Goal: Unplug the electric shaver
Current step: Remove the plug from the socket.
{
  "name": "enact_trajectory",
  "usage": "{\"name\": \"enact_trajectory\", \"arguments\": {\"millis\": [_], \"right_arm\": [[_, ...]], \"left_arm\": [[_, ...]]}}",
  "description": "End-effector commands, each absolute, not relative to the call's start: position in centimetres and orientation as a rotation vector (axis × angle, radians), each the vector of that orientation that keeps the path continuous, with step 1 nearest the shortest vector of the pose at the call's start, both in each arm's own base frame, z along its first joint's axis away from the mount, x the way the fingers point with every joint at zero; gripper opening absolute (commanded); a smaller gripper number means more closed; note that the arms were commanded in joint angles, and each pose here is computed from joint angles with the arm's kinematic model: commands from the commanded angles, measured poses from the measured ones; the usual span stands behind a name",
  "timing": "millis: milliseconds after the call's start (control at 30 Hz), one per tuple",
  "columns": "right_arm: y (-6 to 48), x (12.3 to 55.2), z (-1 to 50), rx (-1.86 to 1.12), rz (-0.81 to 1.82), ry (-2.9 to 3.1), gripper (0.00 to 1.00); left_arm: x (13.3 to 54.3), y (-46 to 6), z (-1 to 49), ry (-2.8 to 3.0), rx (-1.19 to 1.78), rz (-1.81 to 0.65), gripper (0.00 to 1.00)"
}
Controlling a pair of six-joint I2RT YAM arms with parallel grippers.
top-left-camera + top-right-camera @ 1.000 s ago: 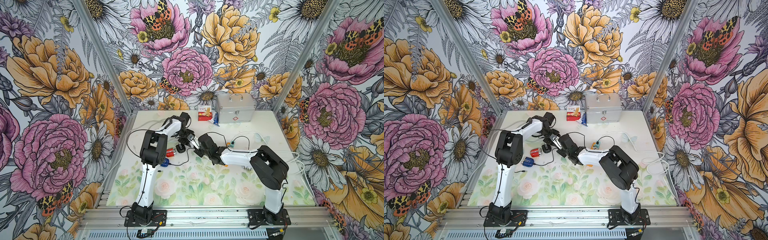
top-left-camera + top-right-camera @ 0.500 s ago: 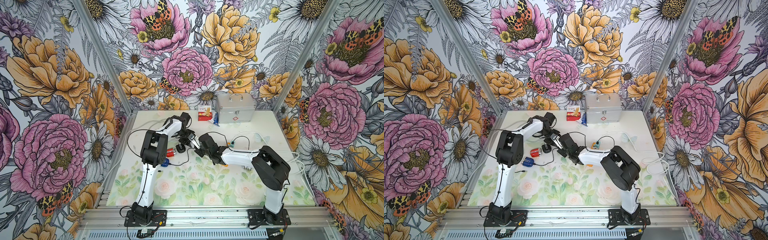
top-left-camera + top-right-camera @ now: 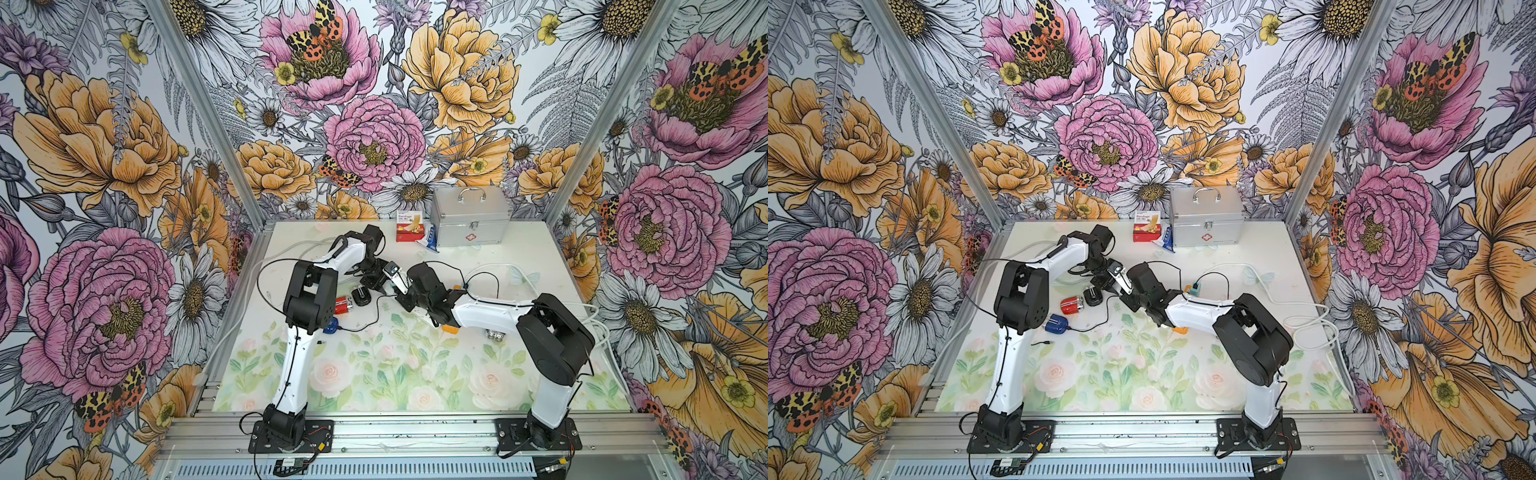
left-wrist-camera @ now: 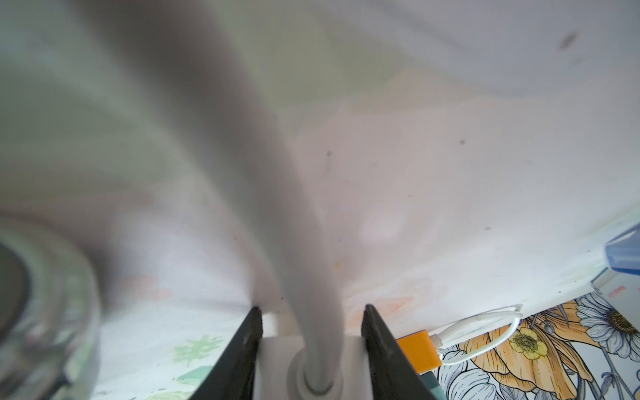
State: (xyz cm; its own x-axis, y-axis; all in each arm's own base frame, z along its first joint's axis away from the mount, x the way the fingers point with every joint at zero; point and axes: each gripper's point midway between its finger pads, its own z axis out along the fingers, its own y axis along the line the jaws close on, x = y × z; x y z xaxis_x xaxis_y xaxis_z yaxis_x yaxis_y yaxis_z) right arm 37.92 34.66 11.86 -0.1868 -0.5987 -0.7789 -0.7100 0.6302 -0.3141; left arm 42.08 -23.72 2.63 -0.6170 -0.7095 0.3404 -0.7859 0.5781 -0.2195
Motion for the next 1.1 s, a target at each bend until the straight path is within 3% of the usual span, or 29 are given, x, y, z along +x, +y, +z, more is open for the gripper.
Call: {"name": "enact_trajectory", "arguments": {"millis": [0, 367, 633, 833, 1067], "right_arm": [[36.5, 37.4, 15.9, -1.080, -0.016, 1.665, 0.10], [33.7, 38.3, 16.7, -0.925, 0.057, 1.776, 0.08], [32.0, 34.3, 15.7, -1.022, 0.142, 1.923, 0.11], [31.1, 30.0, 13.7, -1.063, 0.194, 2.029, 0.12], [30.7, 26.2, 10.5, -1.067, 0.326, 2.221, 0.13]], "left_arm": [[42.4, -23.6, 0.8, -2.607, 1.257, 0.469, 0.24], [42.9, -24.0, 0.5, -2.618, 1.248, 0.477, 0.24], [46.1, -27.1, 0.4, -2.651, 1.186, 0.599, 0.29], [47.3, -28.1, 0.8, -2.722, 1.121, 0.638, 0.43], [47.6, -27.0, 3.1, -2.903, 0.999, 0.606, 0.69]]}}
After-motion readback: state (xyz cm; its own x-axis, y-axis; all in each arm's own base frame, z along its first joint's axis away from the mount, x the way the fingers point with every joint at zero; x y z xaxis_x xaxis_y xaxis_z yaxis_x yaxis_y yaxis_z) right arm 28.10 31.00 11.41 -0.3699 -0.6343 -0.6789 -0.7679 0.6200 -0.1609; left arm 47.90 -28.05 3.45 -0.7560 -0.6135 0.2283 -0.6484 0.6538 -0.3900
